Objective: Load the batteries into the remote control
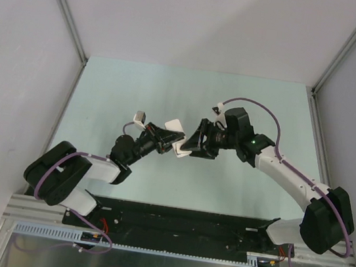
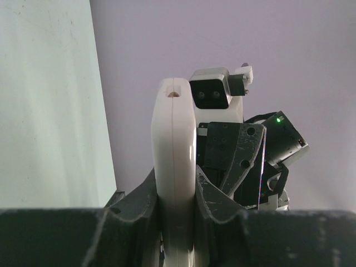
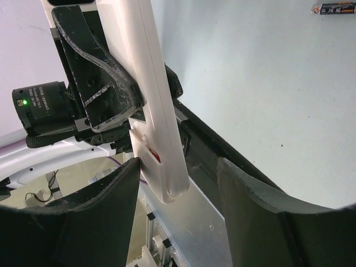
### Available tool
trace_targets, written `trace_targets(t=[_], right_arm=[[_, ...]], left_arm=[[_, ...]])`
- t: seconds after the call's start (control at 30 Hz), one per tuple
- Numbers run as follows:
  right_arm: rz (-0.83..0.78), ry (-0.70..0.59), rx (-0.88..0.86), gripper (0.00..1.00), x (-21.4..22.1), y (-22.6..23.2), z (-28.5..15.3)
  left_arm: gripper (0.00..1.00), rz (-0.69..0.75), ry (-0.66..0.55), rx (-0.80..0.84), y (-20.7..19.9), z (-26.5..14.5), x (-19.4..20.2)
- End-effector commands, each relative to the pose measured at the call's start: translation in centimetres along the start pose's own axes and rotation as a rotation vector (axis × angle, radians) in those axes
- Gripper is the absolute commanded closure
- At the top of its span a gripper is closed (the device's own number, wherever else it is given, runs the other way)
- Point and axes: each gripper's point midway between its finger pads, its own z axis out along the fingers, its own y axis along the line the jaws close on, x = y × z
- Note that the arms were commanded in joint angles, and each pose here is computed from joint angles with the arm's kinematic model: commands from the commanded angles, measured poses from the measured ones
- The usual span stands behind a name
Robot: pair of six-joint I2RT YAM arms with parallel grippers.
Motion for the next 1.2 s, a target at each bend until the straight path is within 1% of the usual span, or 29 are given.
trace_targets(t=[0.0,0.17,0.83,1.17], right_arm=[[-0.022,0.021,-0.032,0.39,0.8,0.8,-0.7],[-0.020,0.066,-0.015,0.42,1.6,0.0,-0.6],[-0.056,0.160,-0.012,0.45,3.5,-0.7,-0.6],[-0.058,0.148,-0.011,0.48,3.1,-0.8,-0.6]], left_arm=[[1.00,0.062,0.021,0.262,-6.9,-0.4,0.3],[1.00,0.055,0.058,0.256,-6.7,-0.5,0.9],[1.00,0.029,0.152,0.240,-6.2,0.0,2.1],[1.00,0.027,0.198,0.239,-6.2,0.1,2.8]])
